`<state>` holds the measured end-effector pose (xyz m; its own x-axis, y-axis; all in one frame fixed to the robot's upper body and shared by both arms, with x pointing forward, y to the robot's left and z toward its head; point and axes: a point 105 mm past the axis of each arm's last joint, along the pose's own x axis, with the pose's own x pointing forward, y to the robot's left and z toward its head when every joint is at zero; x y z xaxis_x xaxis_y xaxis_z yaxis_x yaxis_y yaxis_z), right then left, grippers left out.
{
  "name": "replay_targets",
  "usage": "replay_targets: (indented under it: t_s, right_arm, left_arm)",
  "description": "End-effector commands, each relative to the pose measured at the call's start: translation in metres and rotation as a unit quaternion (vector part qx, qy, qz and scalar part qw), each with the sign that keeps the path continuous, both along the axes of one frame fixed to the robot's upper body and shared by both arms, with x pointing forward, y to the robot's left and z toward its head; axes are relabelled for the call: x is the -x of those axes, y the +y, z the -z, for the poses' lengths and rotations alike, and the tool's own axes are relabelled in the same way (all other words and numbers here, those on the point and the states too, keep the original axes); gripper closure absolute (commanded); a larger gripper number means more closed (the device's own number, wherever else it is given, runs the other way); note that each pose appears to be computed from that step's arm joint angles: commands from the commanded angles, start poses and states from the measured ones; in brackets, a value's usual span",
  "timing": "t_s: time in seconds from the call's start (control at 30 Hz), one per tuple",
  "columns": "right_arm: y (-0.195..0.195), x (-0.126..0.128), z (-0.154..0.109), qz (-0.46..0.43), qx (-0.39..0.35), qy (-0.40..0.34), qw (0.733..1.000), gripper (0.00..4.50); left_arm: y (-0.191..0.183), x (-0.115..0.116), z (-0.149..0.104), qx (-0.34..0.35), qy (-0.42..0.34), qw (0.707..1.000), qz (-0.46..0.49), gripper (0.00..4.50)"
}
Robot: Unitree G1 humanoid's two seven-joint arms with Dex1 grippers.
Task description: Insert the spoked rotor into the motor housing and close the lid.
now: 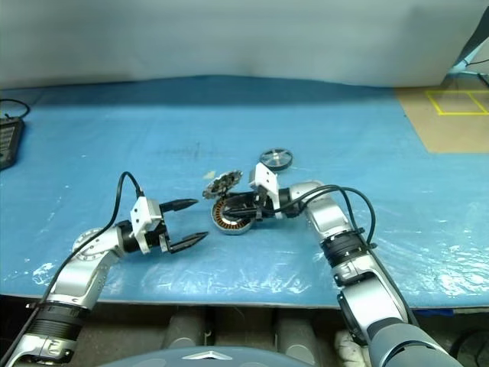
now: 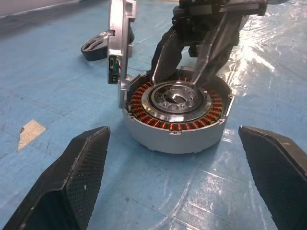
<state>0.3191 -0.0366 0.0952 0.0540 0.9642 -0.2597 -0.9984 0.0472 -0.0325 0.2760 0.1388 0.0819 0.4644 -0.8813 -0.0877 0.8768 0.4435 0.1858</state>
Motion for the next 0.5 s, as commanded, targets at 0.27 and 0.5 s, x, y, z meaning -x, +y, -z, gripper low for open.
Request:
replay_targets:
  t_s: [0.27,0.5]
  right_arm:
    - [0.009,-0.004,-0.001,-0.003,0.007,-0.023,1.000,3.61]
    - [0.007,-0.014,0.007,0.016,0.036,-0.030,0.999,4.48]
  left_arm:
    - [0.000,0.000,-0.003,-0.002,-0.018,1.000,-0.005,0.00]
    - [0.001,0.001,-0.002,-0.004,-0.019,1.000,-0.009,0.00]
